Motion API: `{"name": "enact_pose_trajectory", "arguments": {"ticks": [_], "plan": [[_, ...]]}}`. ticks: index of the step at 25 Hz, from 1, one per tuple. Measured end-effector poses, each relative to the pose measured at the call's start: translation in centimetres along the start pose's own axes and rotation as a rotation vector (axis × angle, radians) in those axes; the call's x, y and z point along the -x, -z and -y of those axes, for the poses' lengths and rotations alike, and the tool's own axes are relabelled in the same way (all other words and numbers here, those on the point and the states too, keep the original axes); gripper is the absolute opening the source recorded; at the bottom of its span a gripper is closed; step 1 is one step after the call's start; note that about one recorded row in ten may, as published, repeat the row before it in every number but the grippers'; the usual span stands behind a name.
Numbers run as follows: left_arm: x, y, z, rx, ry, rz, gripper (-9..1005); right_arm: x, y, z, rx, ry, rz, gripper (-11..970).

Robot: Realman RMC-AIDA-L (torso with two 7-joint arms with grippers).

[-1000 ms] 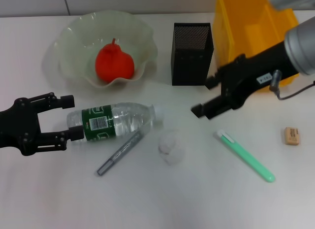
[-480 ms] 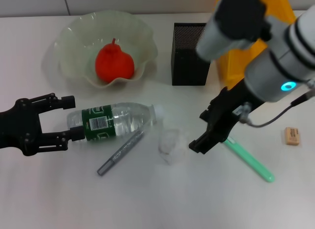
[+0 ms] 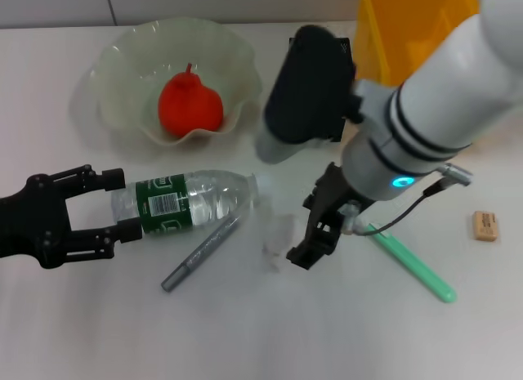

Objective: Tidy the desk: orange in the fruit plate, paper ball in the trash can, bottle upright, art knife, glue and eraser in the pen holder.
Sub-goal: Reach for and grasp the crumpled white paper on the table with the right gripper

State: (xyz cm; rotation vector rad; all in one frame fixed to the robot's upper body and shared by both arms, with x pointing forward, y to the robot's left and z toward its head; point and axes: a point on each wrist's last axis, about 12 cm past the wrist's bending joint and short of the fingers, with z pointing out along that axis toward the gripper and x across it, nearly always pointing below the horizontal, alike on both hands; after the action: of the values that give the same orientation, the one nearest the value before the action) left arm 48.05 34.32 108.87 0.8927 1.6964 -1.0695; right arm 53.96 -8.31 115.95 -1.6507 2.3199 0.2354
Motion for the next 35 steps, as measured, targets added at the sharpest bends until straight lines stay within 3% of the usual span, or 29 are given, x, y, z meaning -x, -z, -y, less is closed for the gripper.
{"name": "enact_pose_trajectory", "arguments": {"ticks": [12, 35], "plan": [[-0.3, -0.1, 0.0, 0.013, 0.006, -0.001, 860, 0.8, -1.8, 0.1, -0.041, 0.026, -0.023, 712], [-0.4, -0.1, -0.1, 0.030, 0.008, -0.006, 861, 1.1, -3.5, -0.2, -0.003, 0.030, -0.020, 680]]}}
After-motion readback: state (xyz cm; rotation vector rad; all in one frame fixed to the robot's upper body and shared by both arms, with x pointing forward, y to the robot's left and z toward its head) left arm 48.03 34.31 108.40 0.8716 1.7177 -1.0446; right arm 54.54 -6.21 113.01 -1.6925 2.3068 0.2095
